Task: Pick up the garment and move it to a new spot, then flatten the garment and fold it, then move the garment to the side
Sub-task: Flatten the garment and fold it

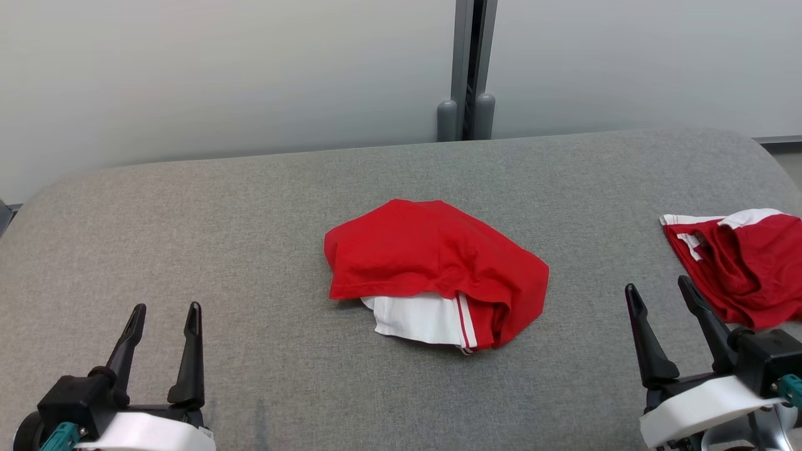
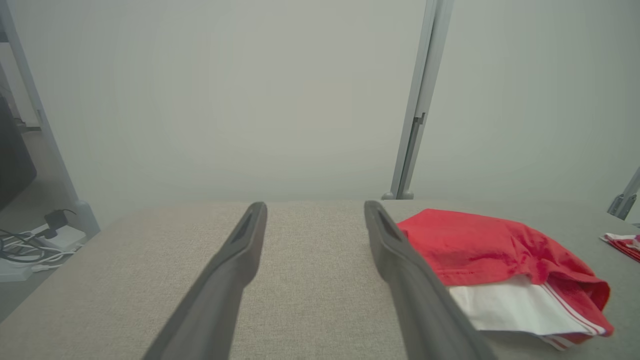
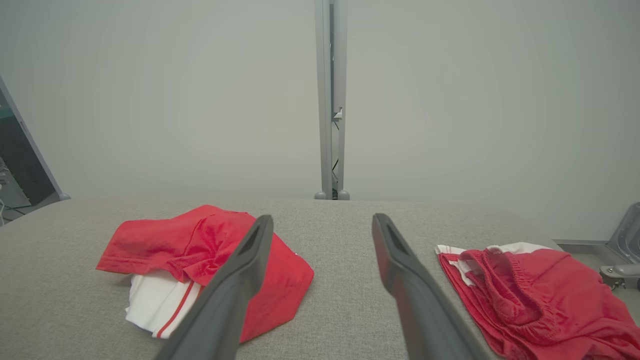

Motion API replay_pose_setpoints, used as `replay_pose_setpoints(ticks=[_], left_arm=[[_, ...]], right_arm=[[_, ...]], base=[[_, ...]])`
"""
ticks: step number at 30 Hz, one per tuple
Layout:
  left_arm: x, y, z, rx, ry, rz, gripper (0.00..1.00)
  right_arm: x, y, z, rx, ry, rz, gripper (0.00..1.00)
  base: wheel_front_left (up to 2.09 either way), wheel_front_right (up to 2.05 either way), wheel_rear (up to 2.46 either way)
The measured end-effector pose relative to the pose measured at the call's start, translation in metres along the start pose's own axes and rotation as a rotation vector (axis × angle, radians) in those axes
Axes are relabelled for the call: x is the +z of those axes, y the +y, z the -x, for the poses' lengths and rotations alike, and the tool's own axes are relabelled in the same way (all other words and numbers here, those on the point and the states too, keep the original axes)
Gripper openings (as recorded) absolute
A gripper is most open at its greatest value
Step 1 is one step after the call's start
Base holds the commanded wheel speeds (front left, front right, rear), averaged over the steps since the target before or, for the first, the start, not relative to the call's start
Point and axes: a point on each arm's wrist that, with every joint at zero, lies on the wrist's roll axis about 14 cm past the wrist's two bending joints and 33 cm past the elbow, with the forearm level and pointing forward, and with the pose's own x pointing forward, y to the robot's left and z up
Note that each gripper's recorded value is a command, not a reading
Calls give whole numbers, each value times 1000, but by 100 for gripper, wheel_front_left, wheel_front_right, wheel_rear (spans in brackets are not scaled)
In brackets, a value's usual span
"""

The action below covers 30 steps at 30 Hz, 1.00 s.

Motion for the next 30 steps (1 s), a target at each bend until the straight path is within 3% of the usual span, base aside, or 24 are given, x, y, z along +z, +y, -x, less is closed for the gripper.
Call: replay_pose_setpoints(ticks=[20,25,30], left_arm=[[2,6,-4,16,0,-9,100],[7,7,-8,15,-14,-7,100],[8,9,-11,25,-27,4,100]], right_arm=[[-3,3,-6,11,9,1,100],[-7,36,-22,129,41,45,100],[-36,81,-38,315,157,98,100]], base=[[0,0,0],[0,0,0],[0,0,0]])
